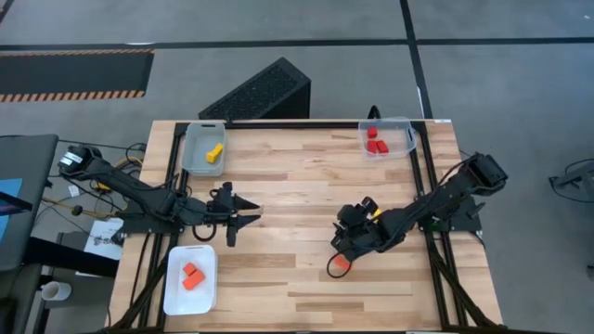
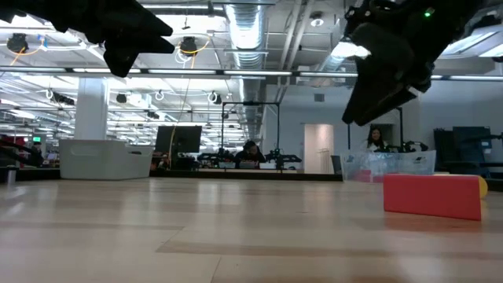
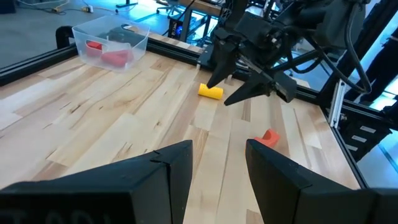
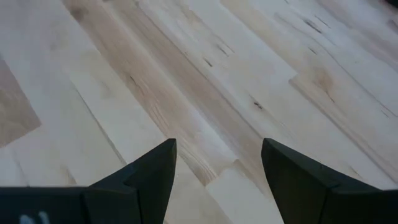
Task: Sort & place blocks by color
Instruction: Put the yellow block into the gray bin
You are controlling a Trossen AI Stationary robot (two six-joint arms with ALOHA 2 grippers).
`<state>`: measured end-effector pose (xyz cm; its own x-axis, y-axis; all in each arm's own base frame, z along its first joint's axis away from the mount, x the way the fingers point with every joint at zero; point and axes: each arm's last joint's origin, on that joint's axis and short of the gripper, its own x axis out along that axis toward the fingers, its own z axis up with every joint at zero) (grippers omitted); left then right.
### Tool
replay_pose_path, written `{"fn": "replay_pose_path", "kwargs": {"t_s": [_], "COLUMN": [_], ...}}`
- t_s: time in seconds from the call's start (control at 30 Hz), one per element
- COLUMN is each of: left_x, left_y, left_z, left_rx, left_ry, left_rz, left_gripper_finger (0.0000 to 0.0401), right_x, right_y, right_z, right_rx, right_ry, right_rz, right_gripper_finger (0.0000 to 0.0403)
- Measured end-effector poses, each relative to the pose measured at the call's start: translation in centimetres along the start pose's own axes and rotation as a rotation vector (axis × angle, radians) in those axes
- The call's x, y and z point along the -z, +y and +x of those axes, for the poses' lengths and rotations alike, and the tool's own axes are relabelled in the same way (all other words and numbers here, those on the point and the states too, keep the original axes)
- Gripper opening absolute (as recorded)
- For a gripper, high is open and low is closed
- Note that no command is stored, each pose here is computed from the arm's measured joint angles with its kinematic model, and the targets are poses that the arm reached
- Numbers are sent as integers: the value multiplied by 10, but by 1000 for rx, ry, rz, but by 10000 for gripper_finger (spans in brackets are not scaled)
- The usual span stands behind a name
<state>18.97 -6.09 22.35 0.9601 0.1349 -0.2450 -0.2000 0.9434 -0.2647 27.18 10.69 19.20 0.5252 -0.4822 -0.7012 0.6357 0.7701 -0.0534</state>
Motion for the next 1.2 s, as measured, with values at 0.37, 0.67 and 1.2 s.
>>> {"fn": "replay_pose_path", "kwargs": {"t_s": [0.37,0.67,1.2], "left_x": [1,1,1], "left_y": [0,0,1], "left_z": [0,0,0], "left_rx": [-4,-4,-6], "left_ry": [8,5,14], "left_rz": [-10,-12,-5], "left_gripper_finger": [135,135,135], "right_x": [14,14,40], "right_y": [-36,-56,-112], "right_z": [-41,-45,-16], "right_rx": [161,263,124], "right_ry": [79,258,305], "right_rz": [71,151,318], "right_gripper_finger": [260,260,260]}}
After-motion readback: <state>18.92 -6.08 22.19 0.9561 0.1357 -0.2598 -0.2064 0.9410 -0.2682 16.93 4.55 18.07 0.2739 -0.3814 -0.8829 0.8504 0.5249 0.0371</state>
